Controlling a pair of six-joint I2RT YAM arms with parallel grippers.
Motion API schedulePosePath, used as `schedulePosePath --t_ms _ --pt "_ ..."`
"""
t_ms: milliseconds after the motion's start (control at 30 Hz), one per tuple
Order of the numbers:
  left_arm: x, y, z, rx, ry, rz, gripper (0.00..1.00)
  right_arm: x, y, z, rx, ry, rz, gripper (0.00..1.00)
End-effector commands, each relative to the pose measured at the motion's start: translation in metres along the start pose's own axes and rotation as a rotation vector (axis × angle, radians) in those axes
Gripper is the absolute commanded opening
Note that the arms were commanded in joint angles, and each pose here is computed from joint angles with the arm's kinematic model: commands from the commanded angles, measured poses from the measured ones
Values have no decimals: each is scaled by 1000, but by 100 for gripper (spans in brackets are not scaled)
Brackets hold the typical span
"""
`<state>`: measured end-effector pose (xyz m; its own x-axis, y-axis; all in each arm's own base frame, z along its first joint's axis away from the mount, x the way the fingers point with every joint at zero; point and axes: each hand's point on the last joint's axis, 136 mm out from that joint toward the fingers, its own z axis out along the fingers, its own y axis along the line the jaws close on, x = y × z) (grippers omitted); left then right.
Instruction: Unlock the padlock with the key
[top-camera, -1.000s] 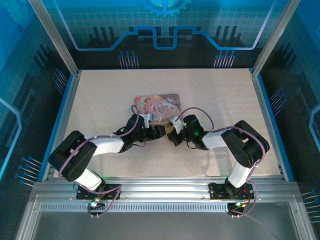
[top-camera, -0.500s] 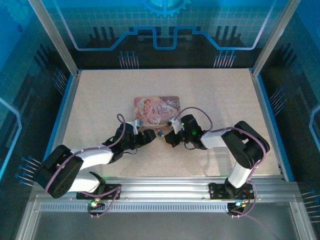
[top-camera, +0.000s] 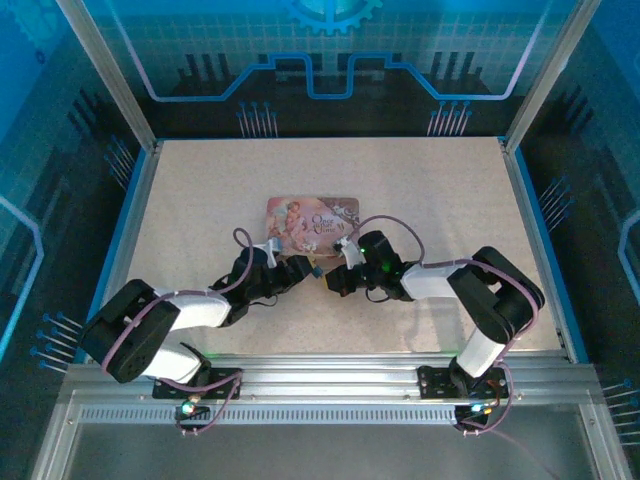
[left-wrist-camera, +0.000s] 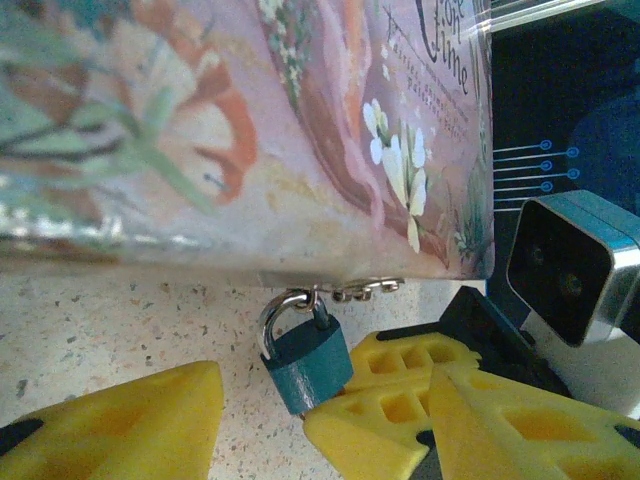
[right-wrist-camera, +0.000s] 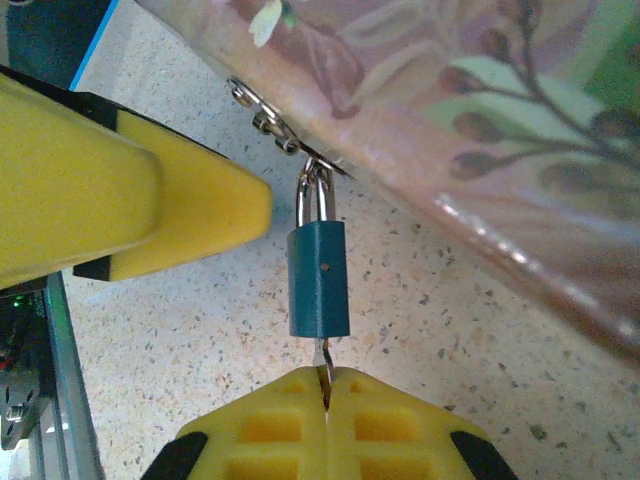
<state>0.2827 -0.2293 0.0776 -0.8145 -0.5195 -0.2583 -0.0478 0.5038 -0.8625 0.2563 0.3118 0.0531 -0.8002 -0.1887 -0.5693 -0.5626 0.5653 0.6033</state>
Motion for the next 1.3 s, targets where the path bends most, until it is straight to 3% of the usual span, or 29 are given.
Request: schedulePosePath --t_ms 0,867,1267 --pt "1 2 1 8 -10 -10 56 -15 23 -4 -53 -32 -2 0" --pt "16 8 17 -6 36 -83 52 -26 39 5 -106 -47 118 0" --pt "20 1 20 9 56 -85 38 -30 40 7 -120 -56 173 0"
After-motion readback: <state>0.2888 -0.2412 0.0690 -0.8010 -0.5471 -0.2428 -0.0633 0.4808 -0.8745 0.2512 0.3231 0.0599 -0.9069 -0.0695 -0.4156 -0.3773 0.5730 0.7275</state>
